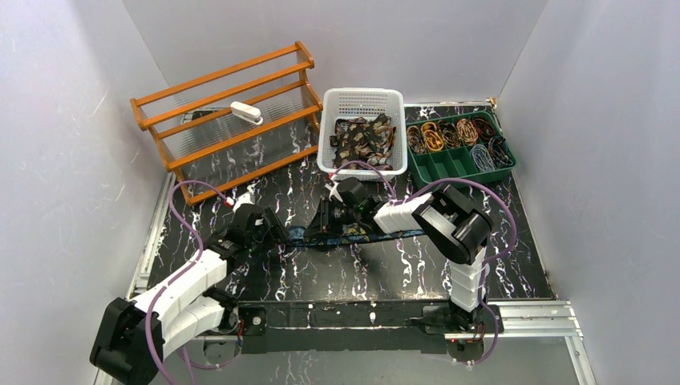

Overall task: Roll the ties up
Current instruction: Roll the tie at the center of the board.

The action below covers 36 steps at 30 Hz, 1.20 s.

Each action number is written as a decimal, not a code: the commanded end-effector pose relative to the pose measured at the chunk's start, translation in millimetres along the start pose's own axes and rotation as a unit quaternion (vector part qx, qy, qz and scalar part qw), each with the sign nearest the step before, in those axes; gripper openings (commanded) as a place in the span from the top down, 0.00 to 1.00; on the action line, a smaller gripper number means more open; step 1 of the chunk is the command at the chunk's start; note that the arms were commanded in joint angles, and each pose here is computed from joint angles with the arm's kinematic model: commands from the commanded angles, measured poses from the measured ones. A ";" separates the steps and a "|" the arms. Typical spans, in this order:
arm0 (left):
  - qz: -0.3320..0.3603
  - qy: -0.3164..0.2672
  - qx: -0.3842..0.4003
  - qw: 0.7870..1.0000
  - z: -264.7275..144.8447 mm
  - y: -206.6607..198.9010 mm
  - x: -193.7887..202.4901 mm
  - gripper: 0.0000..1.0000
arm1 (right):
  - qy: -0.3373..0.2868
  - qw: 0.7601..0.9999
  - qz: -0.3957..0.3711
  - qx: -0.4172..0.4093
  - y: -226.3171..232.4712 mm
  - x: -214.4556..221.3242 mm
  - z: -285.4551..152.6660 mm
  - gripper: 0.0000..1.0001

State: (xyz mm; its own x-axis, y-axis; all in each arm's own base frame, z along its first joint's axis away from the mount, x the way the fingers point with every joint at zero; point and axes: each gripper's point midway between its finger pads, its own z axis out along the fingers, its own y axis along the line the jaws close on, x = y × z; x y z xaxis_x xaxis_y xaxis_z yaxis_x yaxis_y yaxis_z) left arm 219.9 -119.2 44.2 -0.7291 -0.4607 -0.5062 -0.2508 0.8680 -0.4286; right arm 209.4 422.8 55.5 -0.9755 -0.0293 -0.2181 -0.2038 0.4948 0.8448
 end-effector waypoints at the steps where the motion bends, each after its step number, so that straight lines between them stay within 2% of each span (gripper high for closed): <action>1: -0.002 0.005 -0.010 1.000 3.4 8.1 5.3 0.33 | -0.023 0.999 -0.022 -0.009 -0.8 -6.1 -4.7 0.74; 7: -0.008 -0.002 -0.012 1.000 3.9 7.6 1.4 0.34 | -0.003 1.000 -0.028 0.010 -7.4 -1.7 -2.6 0.68; 11: -0.010 -0.014 -0.017 1.000 0.5 8.8 -3.5 0.35 | -0.020 0.998 -0.046 0.026 -2.2 -5.9 -15.7 0.52; 17: -0.018 -0.037 -0.024 0.999 -8.8 11.3 -13.3 0.34 | -0.052 0.990 -0.117 0.053 14.1 -19.0 -44.8 0.35; 22: -0.021 -0.050 -0.037 0.998 -14.6 17.9 -17.0 0.34 | -0.056 0.971 -0.227 0.058 20.7 -25.7 -57.1 0.21; 24: -0.024 -0.055 -0.039 0.997 -17.2 19.5 -18.3 0.33 | -0.058 0.948 -0.309 0.044 23.1 -25.3 -56.3 0.17; 26: -0.026 -0.063 -0.049 0.996 -20.7 24.1 -20.6 0.33 | -0.068 0.913 -0.402 0.007 26.4 -23.7 -55.2 0.11; 27: -0.025 -0.068 -0.052 0.996 -23.0 25.4 -22.2 0.33 | -0.078 0.892 -0.445 -0.004 27.1 -24.9 -54.0 0.04; 28: -0.025 -0.071 -0.058 0.995 -25.8 28.4 -23.2 0.33 | -0.077 0.867 -0.493 -0.011 28.1 -25.0 -52.7 0.02; 30: -0.023 -0.076 -0.064 0.995 -30.9 31.1 -25.2 0.33 | -0.078 0.821 -0.566 -0.009 28.5 -28.9 -49.4 0.01; 31: -0.022 -0.080 -0.065 0.994 -33.0 32.2 -26.4 0.33 | -0.082 0.798 -0.597 -0.017 30.5 -31.0 -46.7 0.01; 32: -0.022 -0.083 -0.066 0.994 -34.5 33.4 -26.9 0.33 | -0.087 0.787 -0.610 -0.029 34.3 -30.9 -45.1 0.01; 34: -0.018 -0.086 -0.065 0.994 -36.4 33.9 -27.8 0.32 | -0.059 0.751 -0.656 -0.049 32.6 -21.1 -36.0 0.01; 36: -0.014 -0.084 -0.069 0.994 -38.5 34.8 -27.8 0.32 | -0.040 0.732 -0.677 -0.058 32.8 -14.3 -26.8 0.01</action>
State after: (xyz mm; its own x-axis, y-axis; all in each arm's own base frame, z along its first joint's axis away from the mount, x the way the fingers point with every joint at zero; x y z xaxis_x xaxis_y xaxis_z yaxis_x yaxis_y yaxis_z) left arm 207.9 -81.1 62.1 -0.6250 -0.5095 -0.5914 -0.3382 0.8596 -0.3831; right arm 216.3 392.3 88.2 -0.1972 -0.3983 -0.8958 -0.9721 0.1978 0.1260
